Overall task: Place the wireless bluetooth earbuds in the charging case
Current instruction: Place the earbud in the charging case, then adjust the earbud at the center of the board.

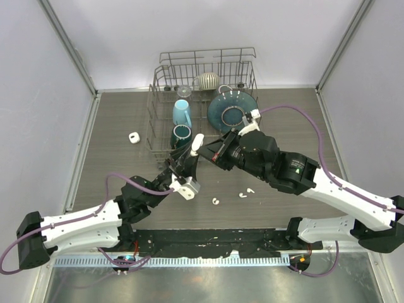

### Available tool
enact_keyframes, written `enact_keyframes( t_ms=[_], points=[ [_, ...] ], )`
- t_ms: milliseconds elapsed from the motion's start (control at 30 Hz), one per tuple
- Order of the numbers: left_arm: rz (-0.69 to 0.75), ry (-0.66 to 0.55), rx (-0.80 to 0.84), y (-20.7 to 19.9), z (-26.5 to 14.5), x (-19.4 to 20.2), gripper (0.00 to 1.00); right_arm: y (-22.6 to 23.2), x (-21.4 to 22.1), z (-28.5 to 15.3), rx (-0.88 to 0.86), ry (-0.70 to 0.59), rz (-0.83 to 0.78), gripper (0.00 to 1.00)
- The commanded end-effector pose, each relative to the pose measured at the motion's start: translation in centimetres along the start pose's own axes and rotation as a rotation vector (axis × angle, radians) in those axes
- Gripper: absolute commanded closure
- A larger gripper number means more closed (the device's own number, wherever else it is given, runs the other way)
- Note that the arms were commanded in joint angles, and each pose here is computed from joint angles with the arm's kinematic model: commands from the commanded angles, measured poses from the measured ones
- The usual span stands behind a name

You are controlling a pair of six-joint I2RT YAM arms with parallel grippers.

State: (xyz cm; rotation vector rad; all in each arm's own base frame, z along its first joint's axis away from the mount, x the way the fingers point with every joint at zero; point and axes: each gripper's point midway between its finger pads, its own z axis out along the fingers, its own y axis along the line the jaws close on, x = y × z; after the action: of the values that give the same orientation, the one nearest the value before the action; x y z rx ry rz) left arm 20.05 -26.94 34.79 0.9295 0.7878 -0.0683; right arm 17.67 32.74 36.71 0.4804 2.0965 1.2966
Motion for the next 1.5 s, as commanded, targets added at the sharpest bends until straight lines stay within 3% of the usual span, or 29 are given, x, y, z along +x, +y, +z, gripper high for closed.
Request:
enact_keyframes(
  t_ms=[0,67,200,333,433,633,733,867,1000,1100,1300,1467],
  points=[
    [-0.064,-0.137,-0.049,1.9,0.0,-3.5,1.0,1.7,0.2,0.2,-0.119,-0.006,0.011,0.96],
    [-0.08,-0.139,-0.052,2.0,-0.1,-3.5,1.0,1.4,-0.1,0.2,-0.129,-0.024,0.015,0.82],
    [-0.123,-0.133,-0.052,2.0,-0.2,-3.5,1.0,1.9,-1.6,-1.2,-0.162,-0.085,-0.03,0.68],
    [-0.199,-0.136,-0.067,2.2,-0.5,-3.5,1.0,2.7,-3.4,-3.0,-0.2,-0.152,-0.061,0.41],
    [-0.231,-0.136,-0.076,2.2,-0.7,-3.5,1.0,3.3,-4.0,-3.9,-0.234,-0.174,-0.084,0.36],
    [-0.345,-0.139,-0.134,3.4,-1.7,-3.5,1.0,3.4,-4.9,-5.8,-0.304,-0.221,-0.189,0.34],
    [-0.45,-0.153,-0.188,5.2,-2.9,-3.8,1.0,1.6,-6.0,-7.1,-0.28,-0.281,-0.329,0.35],
    [-0.537,-0.151,-0.116,5.5,-4.6,-4.4,1.0,-3.0,-7.2,-7.9,-0.16,-0.34,-0.633,0.36],
    [-0.621,-0.166,-0.061,6.0,-6.7,-5.6,1.0,-7.9,-4.1,-6.2,-0.078,-0.166,-0.885,0.4],
    [-0.641,-0.141,0.034,4.6,-7.8,-5.8,1.0,-10.6,-1.8,-4.8,-0.038,-0.039,-0.956,0.41],
    [-0.702,-0.05,0.108,1.8,-8.5,-4.0,1.0,-17.3,1.8,-1.8,0.097,0.158,-0.989,0.41],
    [-0.74,0.022,0.187,-1.1,-8.8,-2.6,1.0,-21.4,6.0,0.5,0.13,0.318,-0.896,0.45]
  ],
)
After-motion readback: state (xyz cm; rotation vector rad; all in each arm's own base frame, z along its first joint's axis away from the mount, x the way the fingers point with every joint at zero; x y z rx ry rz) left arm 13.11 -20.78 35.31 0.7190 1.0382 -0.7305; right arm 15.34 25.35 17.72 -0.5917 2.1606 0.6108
